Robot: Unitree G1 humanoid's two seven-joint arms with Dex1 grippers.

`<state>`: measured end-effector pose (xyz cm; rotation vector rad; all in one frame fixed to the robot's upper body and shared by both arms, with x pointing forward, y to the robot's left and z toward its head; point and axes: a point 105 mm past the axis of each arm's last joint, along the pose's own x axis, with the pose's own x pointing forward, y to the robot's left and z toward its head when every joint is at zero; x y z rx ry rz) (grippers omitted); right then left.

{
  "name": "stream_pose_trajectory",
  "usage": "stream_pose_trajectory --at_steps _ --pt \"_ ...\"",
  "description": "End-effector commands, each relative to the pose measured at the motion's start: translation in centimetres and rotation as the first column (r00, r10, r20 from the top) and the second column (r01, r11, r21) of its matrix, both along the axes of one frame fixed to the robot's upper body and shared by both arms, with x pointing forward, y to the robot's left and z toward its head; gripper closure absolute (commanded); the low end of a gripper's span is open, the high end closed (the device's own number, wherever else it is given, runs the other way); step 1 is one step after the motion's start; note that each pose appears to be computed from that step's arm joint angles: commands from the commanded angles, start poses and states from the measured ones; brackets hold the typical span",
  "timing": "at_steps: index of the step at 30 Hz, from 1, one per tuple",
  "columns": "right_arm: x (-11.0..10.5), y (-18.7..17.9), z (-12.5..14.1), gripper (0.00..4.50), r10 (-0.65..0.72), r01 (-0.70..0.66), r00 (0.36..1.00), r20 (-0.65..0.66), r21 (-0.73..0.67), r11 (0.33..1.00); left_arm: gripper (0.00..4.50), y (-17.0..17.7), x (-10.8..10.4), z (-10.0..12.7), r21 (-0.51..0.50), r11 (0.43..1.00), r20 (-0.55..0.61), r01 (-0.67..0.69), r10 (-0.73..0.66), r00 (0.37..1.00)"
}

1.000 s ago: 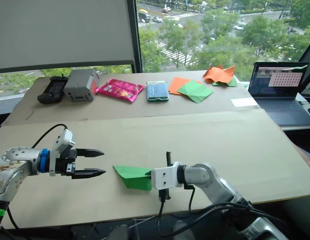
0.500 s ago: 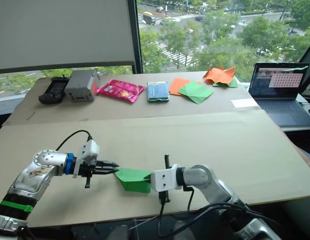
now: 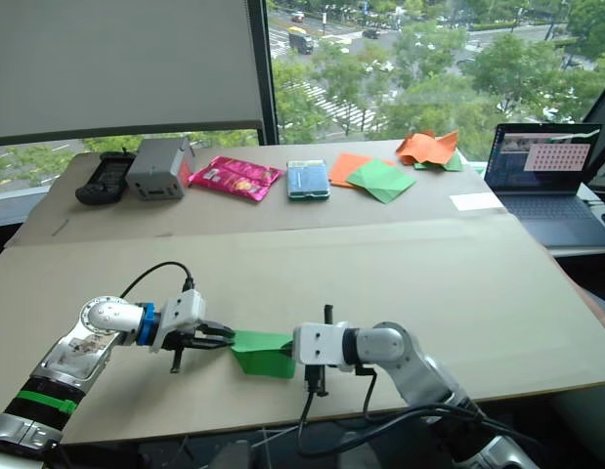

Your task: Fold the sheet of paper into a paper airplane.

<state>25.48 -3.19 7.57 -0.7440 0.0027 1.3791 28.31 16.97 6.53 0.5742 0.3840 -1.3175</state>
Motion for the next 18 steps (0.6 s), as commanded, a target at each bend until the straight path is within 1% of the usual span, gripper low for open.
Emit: stream_pose_trajectory --at_steps 1,3,8,9,11,18 --pt "-0.12 0.79 1.83 4.50 0.017 -0.017 1.000 0.011 0.061 0.998 3.76 -0.32 -0.07 -0.52 0.025 1.000 -0.001 0.019 -0.019 1.000" --pt "-0.02 0.88 1.86 4.50 0.011 -0.011 1.000 -0.001 0.067 0.998 3.76 -0.51 -0.04 -0.47 0.023 0.999 0.001 0.027 -0.027 1.000" --pt "0.25 0.88 1.80 4.50 0.002 -0.001 1.000 -0.008 0.062 0.998 3.76 -1.15 0.03 -0.11 -0.036 0.999 -0.046 0.031 -0.033 0.998" --pt "0.25 0.90 1.79 4.50 -0.001 0.002 1.000 -0.011 0.063 0.998 4.16 -1.20 0.02 -0.10 -0.040 0.999 -0.055 0.037 -0.039 0.998" --pt "0.25 0.94 1.80 4.50 -0.006 0.007 1.000 -0.016 0.068 0.998 4.46 -1.26 0.06 -0.10 -0.044 0.998 -0.064 0.043 -0.046 0.997" --pt "0.53 1.04 2.06 4.50 -0.031 0.032 0.999 -0.020 0.077 0.997 4.46 -1.09 0.29 -1.00 -0.006 0.998 -0.068 0.062 -0.063 0.996"
